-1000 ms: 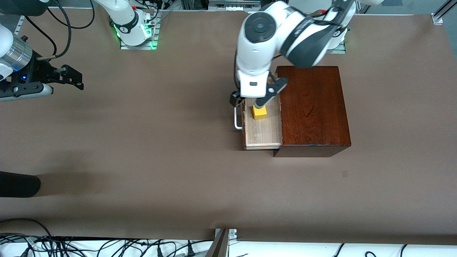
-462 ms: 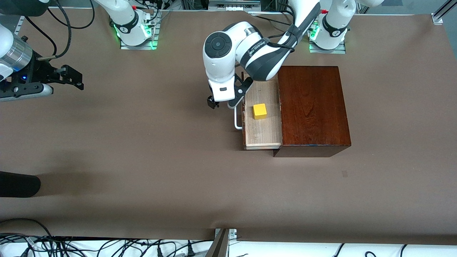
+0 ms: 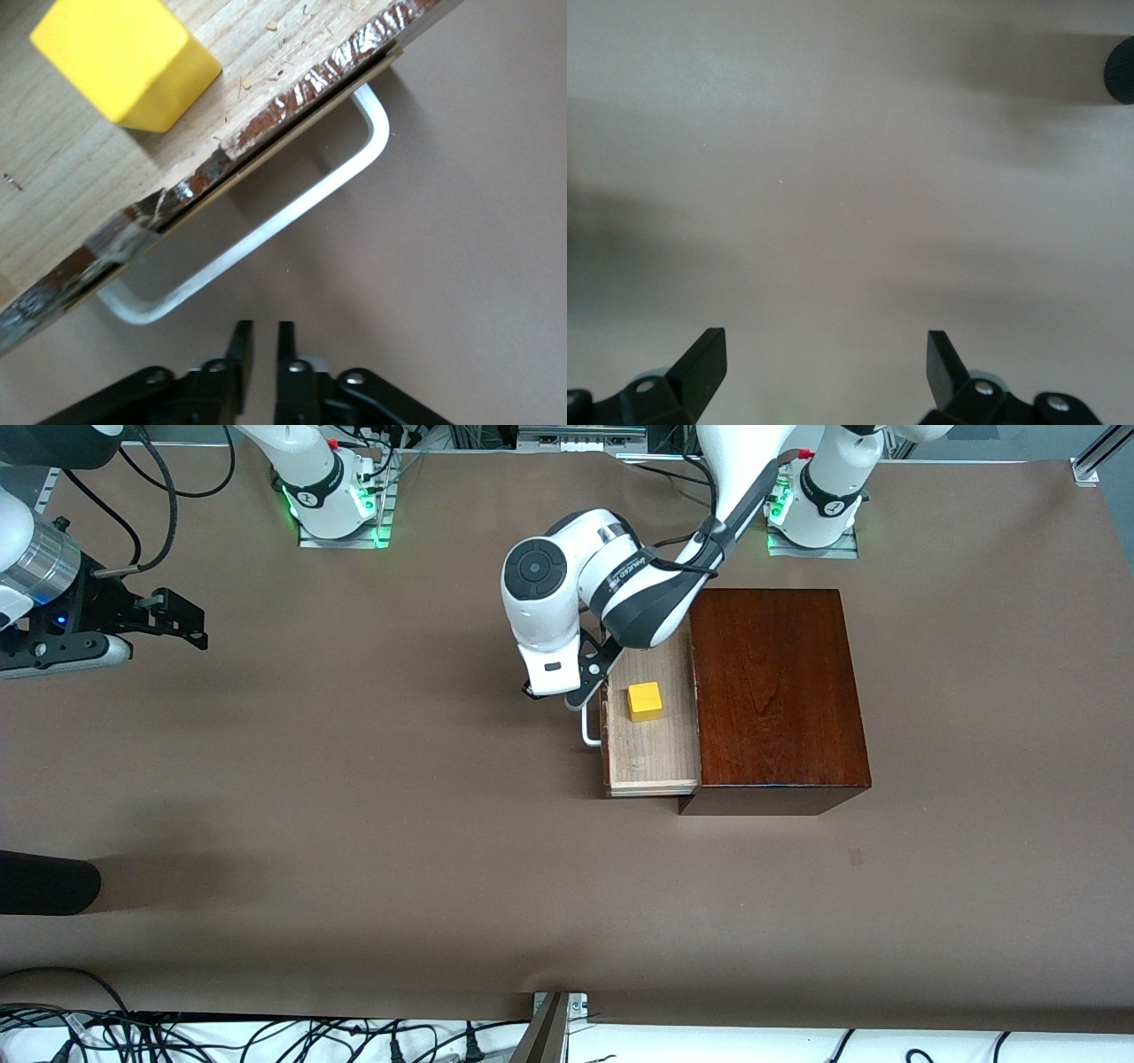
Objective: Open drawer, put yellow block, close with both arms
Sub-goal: 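Push the drawer shut into the box with the left gripper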
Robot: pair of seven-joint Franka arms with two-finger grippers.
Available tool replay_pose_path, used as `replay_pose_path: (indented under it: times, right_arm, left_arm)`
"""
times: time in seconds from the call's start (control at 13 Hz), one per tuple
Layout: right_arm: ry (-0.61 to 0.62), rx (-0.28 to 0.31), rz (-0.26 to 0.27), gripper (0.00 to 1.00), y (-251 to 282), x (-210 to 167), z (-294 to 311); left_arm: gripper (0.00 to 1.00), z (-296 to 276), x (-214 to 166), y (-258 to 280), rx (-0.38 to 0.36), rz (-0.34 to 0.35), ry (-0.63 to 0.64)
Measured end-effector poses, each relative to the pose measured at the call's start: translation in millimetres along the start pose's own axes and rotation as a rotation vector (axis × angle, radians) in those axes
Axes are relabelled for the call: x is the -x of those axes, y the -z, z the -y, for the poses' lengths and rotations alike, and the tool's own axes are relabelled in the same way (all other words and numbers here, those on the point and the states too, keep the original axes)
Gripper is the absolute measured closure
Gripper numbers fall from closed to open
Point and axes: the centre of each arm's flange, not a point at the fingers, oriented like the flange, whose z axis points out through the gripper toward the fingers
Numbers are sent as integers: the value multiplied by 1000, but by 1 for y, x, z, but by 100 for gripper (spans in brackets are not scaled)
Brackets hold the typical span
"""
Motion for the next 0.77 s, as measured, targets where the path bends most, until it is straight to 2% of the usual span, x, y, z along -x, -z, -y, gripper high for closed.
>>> replay_pose_path:
  times: [0.08, 0.46, 0.77]
  right_arm:
    - [0, 0, 0, 0, 0, 0, 0]
    - [0, 0, 1, 0, 0, 0, 0]
    - [0, 0, 1, 0, 0, 0, 0]
  left_arm:
    - [99, -1, -1, -4, -3, -4, 1]
    - [99, -8, -32, -10, 0, -35, 33]
    - [99, -9, -34, -9, 1, -36, -11]
